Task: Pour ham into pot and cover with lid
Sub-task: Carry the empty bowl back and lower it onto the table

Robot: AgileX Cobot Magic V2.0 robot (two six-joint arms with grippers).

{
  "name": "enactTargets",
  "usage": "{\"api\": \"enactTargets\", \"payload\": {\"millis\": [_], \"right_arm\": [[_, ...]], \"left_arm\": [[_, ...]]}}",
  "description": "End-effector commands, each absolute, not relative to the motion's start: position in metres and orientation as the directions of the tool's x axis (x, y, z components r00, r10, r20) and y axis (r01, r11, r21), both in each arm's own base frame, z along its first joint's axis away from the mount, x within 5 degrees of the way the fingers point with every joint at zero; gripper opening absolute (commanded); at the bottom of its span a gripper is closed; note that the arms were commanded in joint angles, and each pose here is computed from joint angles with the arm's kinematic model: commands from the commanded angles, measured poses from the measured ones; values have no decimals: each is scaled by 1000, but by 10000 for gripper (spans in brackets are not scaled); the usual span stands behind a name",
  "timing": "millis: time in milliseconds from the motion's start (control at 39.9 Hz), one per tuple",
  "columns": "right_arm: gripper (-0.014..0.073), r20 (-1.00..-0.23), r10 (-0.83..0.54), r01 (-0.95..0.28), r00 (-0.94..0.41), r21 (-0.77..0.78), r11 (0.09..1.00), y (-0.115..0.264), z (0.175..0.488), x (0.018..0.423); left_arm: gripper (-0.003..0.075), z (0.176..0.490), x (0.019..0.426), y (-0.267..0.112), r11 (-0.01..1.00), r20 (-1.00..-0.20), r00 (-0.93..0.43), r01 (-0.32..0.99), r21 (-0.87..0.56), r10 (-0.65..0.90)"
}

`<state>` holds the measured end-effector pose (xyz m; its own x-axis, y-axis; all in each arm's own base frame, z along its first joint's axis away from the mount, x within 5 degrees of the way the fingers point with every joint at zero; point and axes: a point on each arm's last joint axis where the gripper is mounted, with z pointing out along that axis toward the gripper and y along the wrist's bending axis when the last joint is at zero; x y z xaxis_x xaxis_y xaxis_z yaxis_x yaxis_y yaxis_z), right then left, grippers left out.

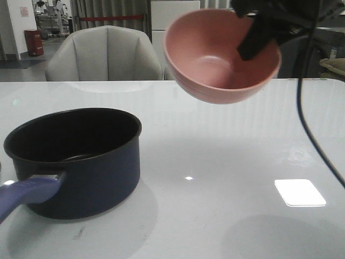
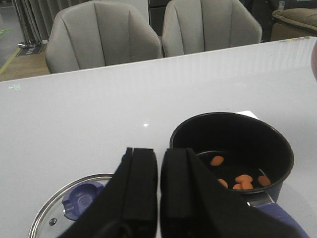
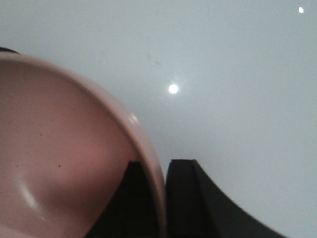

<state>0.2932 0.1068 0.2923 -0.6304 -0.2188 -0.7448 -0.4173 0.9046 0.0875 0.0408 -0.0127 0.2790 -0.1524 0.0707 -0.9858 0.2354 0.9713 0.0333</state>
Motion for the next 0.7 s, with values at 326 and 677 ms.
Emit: {"api": "enactTargets", "payload": {"millis": [326, 677], "right_arm": [[137, -594, -16, -164, -804, 196, 967, 45, 278, 309], [209, -461, -9, -111, -887, 195, 975, 37, 228, 330]], "left_arm": [[124, 293, 41, -13, 972, -997, -74, 234, 14, 32], [124, 294, 41, -13, 972, -997, -72, 234, 14, 32]]}}
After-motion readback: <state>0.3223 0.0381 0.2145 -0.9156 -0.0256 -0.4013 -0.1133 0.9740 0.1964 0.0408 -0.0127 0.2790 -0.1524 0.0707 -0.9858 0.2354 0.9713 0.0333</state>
